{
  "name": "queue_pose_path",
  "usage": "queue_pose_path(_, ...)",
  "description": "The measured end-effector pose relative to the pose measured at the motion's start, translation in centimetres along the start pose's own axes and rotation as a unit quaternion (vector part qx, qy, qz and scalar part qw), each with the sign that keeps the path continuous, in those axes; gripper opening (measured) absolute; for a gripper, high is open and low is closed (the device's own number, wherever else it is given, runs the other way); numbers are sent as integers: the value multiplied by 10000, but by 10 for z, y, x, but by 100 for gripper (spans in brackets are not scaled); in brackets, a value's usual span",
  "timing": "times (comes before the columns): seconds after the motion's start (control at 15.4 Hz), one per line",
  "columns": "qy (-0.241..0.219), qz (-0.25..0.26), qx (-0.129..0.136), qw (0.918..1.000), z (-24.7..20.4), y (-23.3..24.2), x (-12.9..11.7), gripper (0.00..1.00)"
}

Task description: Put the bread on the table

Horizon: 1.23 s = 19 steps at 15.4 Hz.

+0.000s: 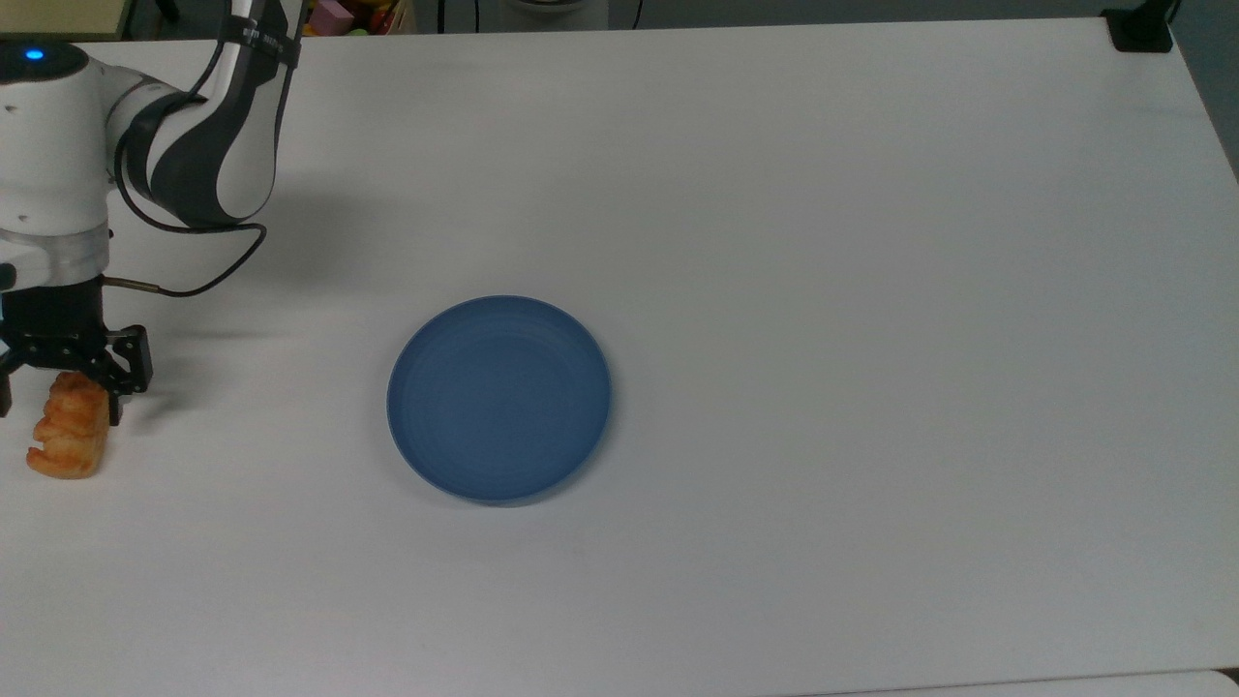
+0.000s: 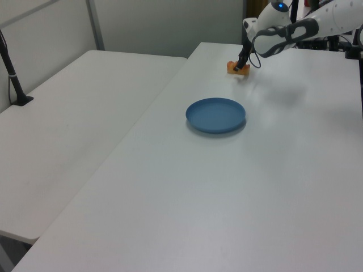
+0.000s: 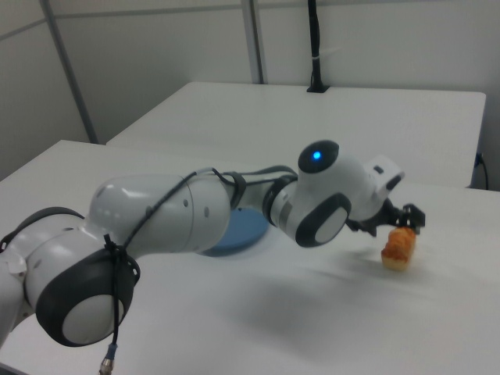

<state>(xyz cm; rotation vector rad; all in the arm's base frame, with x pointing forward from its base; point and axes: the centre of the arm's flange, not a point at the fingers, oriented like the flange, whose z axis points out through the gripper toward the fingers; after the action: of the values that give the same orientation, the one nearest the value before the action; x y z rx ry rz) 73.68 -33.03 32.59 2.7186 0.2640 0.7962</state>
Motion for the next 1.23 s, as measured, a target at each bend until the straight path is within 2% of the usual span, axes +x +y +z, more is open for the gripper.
queue_pose_path(0.19, 253, 148, -93, 9995, -56, 8, 35, 100)
queue_pose_path(0.32, -51, 296, 185, 9994, -97, 3, 52, 100)
queue_pose_path(0.45, -530, 612, 562, 9951, -153, -2, 66, 100)
queue_pose_path(0.52, -916, 946, 837, 9878, -200, -12, 75, 100)
queue_pose_path(0.58, -1180, 1238, 974, 9804, -230, -21, 78, 100)
queue_pose_path(0.71, -1716, 1690, 1169, 9635, -286, -43, 83, 100)
queue_pose_path(0.84, -2115, 1874, 1300, 9504, -338, -74, 85, 100)
queue_pose_path(1.04, -2472, 1800, 1494, 9403, -401, -125, 83, 100)
queue_pose_path(1.23, -2549, 1506, 1689, 9401, -443, -186, 85, 100)
